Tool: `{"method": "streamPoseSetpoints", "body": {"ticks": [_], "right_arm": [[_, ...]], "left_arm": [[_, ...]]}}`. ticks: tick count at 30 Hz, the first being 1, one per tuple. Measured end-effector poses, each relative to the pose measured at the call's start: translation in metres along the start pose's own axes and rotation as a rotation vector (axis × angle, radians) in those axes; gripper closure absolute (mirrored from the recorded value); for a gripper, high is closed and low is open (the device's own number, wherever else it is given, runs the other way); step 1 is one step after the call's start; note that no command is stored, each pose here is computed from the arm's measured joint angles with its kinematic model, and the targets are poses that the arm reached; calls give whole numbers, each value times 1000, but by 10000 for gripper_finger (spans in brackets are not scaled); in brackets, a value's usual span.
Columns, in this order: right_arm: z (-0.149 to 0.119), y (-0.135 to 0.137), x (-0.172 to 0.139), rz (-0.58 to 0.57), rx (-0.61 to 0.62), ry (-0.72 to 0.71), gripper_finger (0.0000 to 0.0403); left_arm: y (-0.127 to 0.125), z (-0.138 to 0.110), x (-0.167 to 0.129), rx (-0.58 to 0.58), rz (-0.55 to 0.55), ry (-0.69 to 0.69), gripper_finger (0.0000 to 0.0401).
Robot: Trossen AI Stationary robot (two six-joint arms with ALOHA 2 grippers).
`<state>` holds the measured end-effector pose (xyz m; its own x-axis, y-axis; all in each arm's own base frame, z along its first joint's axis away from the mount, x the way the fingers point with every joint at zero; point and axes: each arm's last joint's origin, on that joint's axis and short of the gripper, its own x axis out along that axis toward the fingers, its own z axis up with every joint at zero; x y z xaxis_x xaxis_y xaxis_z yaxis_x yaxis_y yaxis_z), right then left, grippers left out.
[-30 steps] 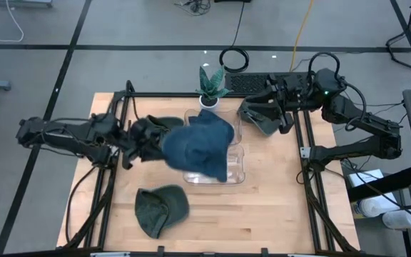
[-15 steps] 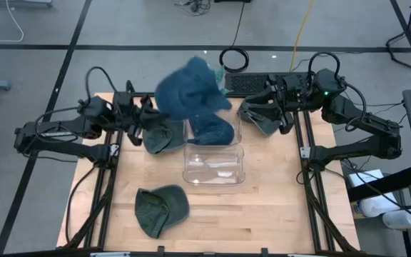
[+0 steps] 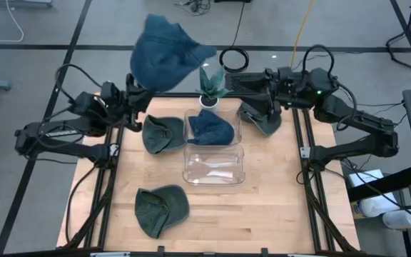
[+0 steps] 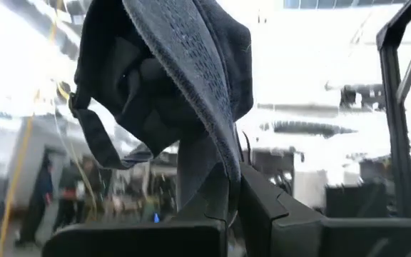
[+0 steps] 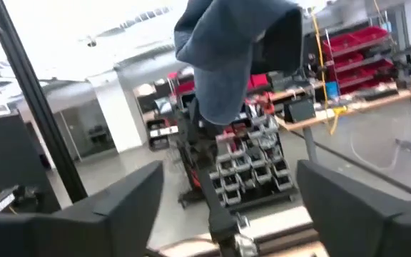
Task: Pick & Place hat
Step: Put the blue cap into the top transparent bin
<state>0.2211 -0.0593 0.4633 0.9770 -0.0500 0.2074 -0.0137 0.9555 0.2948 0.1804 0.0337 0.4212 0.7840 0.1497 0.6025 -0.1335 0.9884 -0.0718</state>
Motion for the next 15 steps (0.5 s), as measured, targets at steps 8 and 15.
{"method": "streamPoseSetpoints", "body": {"ticks": [8, 15], "right_arm": [[-10, -8, 34, 63, -29, -115, 31], [-22, -12, 56, 99, -41, -165, 34]], "left_arm": [[1, -14, 18, 85, -9, -210, 390], [2, -31, 31, 59, -19, -280, 390]]}}
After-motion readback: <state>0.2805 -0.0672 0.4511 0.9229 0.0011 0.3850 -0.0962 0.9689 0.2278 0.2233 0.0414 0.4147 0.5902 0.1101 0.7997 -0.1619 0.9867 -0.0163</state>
